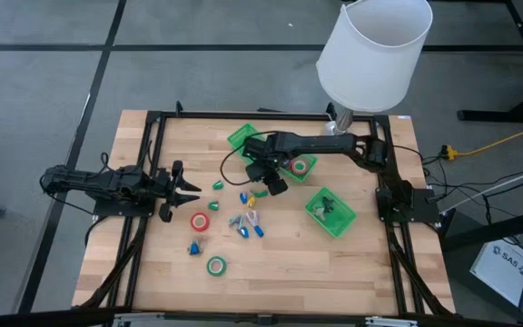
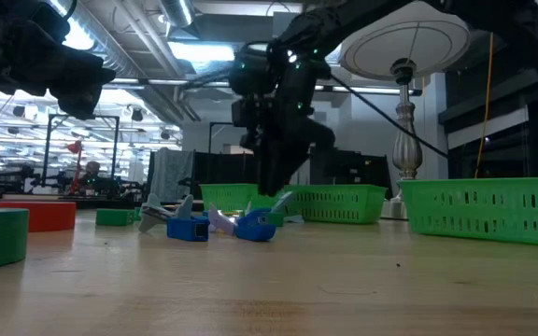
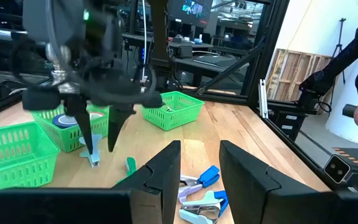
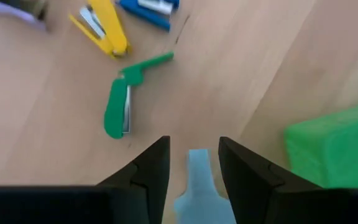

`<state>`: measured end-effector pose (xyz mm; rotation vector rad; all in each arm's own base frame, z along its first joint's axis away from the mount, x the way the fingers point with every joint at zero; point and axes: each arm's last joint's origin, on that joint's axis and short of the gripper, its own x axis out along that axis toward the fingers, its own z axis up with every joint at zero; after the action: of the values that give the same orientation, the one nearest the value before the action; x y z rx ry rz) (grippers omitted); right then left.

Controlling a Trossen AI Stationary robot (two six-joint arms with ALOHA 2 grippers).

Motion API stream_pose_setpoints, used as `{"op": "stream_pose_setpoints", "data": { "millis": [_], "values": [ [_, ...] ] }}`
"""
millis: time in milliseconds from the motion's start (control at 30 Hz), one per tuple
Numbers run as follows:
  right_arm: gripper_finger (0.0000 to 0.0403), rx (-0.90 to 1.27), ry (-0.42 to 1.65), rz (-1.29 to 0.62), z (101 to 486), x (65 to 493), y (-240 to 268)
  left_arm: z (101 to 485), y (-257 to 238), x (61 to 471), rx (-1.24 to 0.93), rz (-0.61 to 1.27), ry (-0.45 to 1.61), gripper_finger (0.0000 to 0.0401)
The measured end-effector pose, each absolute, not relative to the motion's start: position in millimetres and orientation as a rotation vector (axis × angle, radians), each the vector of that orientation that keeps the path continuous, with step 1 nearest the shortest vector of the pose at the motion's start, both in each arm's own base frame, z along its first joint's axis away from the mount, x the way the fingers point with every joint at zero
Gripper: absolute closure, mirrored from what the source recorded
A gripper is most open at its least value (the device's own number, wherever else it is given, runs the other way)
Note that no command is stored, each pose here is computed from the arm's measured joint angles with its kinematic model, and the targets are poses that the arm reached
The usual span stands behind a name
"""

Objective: Pick and place Stapler, Stapler remover, tape
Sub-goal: Put the top light blue staple remover into the bottom basket

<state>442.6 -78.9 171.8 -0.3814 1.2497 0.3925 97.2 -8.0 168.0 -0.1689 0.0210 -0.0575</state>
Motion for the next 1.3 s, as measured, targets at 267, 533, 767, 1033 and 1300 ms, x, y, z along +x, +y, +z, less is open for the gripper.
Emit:
{"op": "stream_pose_setpoints", "data": {
  "millis": [267,533,767,1033,1300],
  "values": [
    [0.0262,-0.473,1.391,0.287,147.6,443.0,-84.0,168.1,-8.0,97.2,-0.169,-0.058,0.021,0.0294],
    [0.0262,-0.464,1.424,0.280,148.5,439.0,-88.0,168.0,-8.0,97.2,-0.169,-0.057,0.021,0.0294],
    [0.0262,-0.372,1.485,0.232,152.0,433.9,-88.9,168.1,-8.0,97.2,-0.169,-0.057,0.021,0.0294],
    [0.0267,-0.216,1.554,0.134,151.7,427.7,-86.3,168.0,-8.0,97.2,-0.169,-0.058,0.021,0.0294],
    [0.0347,-0.137,1.549,0.149,151.6,427.4,-82.4,168.0,-8.0,97.2,-0.169,-0.058,0.021,0.0294]
  ]
}}
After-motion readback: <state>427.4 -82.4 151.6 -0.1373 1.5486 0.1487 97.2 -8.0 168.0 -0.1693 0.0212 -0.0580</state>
